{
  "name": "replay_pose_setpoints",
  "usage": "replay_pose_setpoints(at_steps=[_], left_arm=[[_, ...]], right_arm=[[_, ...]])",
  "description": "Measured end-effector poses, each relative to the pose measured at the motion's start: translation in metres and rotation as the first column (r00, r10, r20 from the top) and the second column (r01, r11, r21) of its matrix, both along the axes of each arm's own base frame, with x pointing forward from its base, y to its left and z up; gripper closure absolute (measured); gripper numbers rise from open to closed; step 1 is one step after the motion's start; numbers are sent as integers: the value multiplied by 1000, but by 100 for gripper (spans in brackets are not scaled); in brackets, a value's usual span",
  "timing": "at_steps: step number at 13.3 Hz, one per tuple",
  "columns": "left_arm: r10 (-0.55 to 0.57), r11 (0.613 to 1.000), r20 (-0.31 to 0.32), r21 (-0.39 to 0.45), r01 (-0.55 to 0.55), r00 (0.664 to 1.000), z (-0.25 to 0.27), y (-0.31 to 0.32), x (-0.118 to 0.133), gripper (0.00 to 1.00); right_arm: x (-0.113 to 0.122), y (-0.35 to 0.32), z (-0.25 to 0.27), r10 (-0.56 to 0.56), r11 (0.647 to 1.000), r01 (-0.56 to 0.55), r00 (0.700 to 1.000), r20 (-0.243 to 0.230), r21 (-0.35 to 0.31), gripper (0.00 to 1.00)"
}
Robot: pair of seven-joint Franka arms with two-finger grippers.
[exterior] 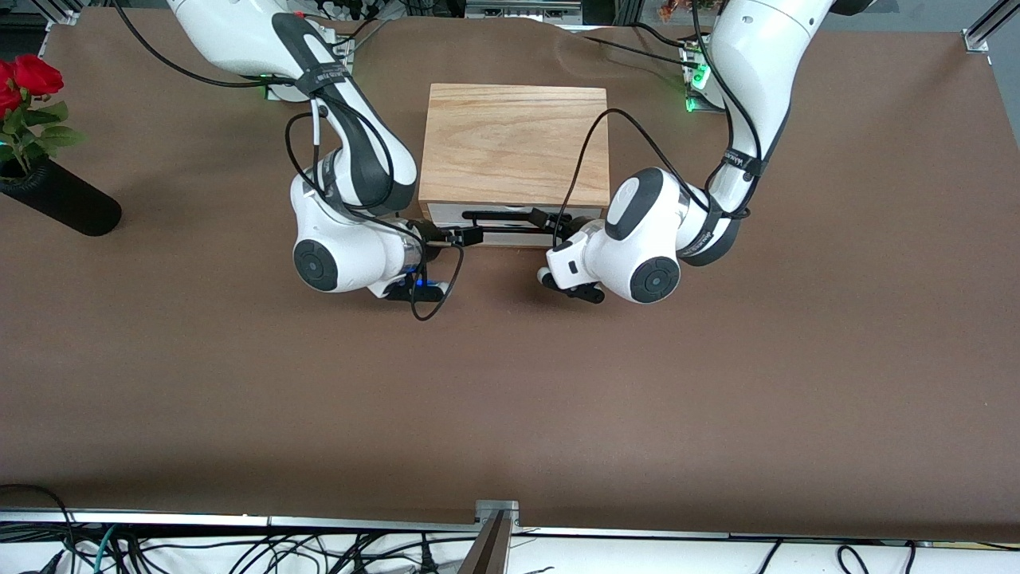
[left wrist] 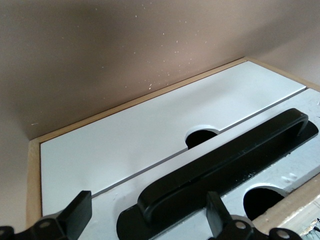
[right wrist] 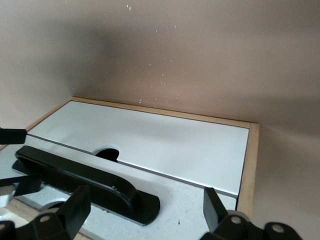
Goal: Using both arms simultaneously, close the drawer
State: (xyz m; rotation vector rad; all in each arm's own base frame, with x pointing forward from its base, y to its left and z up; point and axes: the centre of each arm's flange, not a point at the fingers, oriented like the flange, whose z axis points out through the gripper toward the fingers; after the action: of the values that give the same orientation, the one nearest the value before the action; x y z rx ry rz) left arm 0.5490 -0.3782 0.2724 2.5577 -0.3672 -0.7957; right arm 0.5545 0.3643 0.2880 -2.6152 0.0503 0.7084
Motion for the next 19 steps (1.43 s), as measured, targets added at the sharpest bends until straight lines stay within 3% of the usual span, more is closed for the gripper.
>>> replay_pose_setpoints(at_steps=[5, 8, 10, 12, 14, 17, 19], left_arm=[[6, 1000, -18, 6, -6, 1000, 5, 16, 8, 0], [119, 993, 22, -16, -119, 993, 34, 90, 59, 0], [193, 981, 59, -43, -191, 979, 59, 146, 90, 0], [180, 984, 121, -17, -179, 976, 84, 165, 104, 0], [118, 989, 232, 59, -135, 965, 126, 176, 111, 0], [43, 976, 377, 182, -119, 925, 197, 203, 109, 0], [29, 951, 465, 260, -168, 885, 243, 246, 106, 0]], right_arm=[[-16, -2, -9, 0, 1000, 0, 1000, -17, -15, 0], [-15, -6, 0, -7, 1000, 7, 1000, -1, -12, 0], [3, -26, 20, -31, 999, 31, 999, 23, -15, 0], [29, -59, 43, -58, 998, 59, 996, 66, -19, 0], [56, -97, 65, -45, 997, 54, 989, 143, -60, 0], [74, -135, 94, 61, 977, -3, 962, 265, -215, 0], [79, -150, 122, 168, 935, -40, 925, 340, -353, 0]])
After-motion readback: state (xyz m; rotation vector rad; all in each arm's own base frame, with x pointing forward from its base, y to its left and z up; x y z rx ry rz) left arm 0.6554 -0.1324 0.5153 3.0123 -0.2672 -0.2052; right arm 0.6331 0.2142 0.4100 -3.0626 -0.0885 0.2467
